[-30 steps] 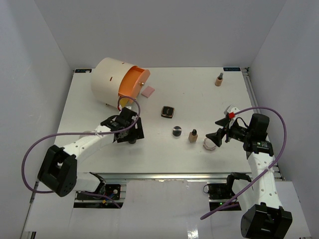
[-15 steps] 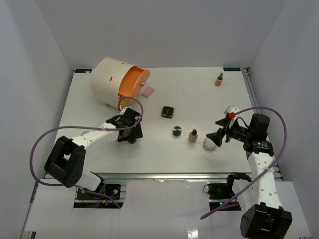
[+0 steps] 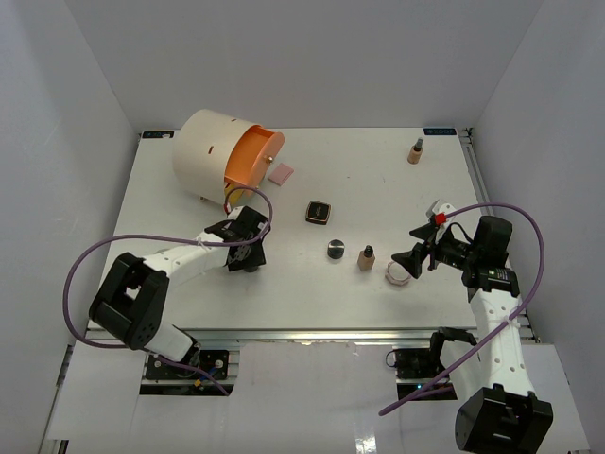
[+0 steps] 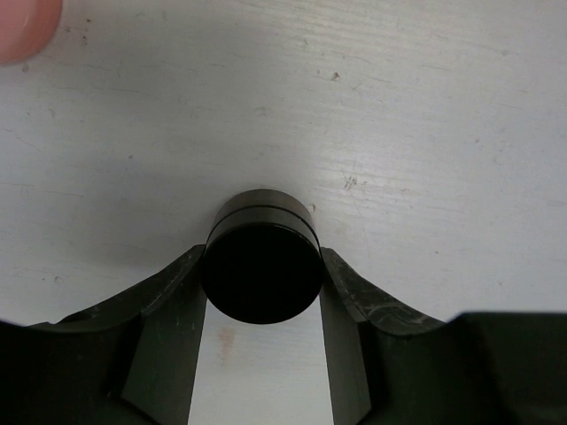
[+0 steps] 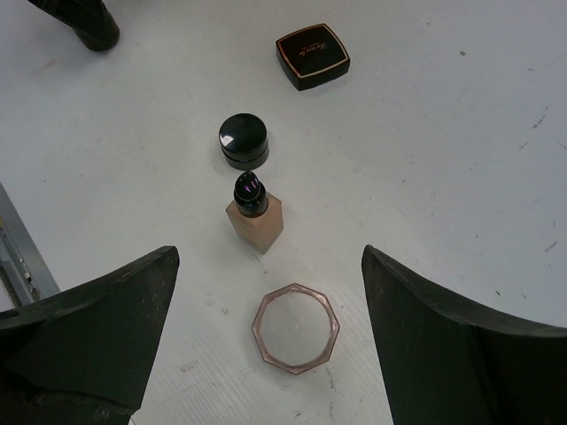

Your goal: Organize the makeup

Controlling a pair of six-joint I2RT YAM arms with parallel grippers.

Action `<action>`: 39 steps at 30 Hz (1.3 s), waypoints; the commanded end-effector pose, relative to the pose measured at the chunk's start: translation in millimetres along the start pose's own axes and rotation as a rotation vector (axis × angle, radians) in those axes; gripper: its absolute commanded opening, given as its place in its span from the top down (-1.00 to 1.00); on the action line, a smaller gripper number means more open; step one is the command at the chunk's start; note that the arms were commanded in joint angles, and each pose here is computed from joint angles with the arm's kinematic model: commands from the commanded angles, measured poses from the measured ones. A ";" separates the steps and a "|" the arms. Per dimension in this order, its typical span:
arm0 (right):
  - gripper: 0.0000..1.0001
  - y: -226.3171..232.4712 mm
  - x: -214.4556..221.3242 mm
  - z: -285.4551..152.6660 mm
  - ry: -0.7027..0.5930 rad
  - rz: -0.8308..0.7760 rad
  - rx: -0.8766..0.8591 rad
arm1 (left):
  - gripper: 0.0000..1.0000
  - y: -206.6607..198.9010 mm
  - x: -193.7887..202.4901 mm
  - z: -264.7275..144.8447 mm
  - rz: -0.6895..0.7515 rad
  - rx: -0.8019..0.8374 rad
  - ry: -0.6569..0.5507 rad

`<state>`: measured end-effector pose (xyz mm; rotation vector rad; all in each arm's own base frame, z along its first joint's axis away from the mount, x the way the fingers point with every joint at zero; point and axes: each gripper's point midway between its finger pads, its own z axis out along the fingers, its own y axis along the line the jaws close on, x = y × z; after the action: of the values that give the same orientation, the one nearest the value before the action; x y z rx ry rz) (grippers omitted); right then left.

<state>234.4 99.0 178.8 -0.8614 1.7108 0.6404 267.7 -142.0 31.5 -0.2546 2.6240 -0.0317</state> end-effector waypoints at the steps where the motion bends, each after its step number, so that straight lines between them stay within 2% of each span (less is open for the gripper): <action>1: -0.80 -1.4 -3.1 -1.2 -0.009 -0.017 0.000 | 0.98 -32.4 -16.8 -37.0 0.009 0.199 -0.023; 6: -0.80 -2.4 -2.7 -1.6 -0.009 -0.014 0.003 | 1.00 -79.7 -47.3 -121.5 0.091 0.526 -0.113; 8: -0.80 -2.7 -2.5 -1.7 -0.009 -0.012 0.004 | 1.00 -83.4 -65.2 -147.5 0.109 0.561 -0.175; 12: -0.81 -2.9 -2.5 -1.9 -0.009 -0.012 0.005 | 1.00 -97.9 -126.5 -211.4 0.124 0.609 -0.348; 16: -0.80 -3.0 -2.7 -2.0 -0.010 -0.013 0.005 | 1.00 -98.8 -183.5 -228.8 0.119 0.511 -0.476; 22: -0.80 -2.7 -2.7 -2.2 -0.010 -0.011 0.005 | 1.00 -100.7 -270.1 -223.1 0.098 0.345 -0.603; 26: -0.80 -2.3 -2.9 -2.2 -0.012 -0.011 0.004 | 1.00 -102.2 -299.8 -198.1 0.111 0.255 -0.617; 33: -0.80 -1.5 -2.8 -1.9 -0.013 -0.012 -0.001 | 1.00 -91.3 -328.4 -180.6 0.104 0.172 -0.644; 39: -0.80 -1.9 -2.7 -1.9 -0.013 -0.010 0.000 | 1.00 -84.5 -333.0 -169.7 0.109 0.141 -0.637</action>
<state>235.2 96.1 178.0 -0.8477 1.7196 0.6361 484.3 -181.1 308.6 -0.0266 2.0772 -0.1047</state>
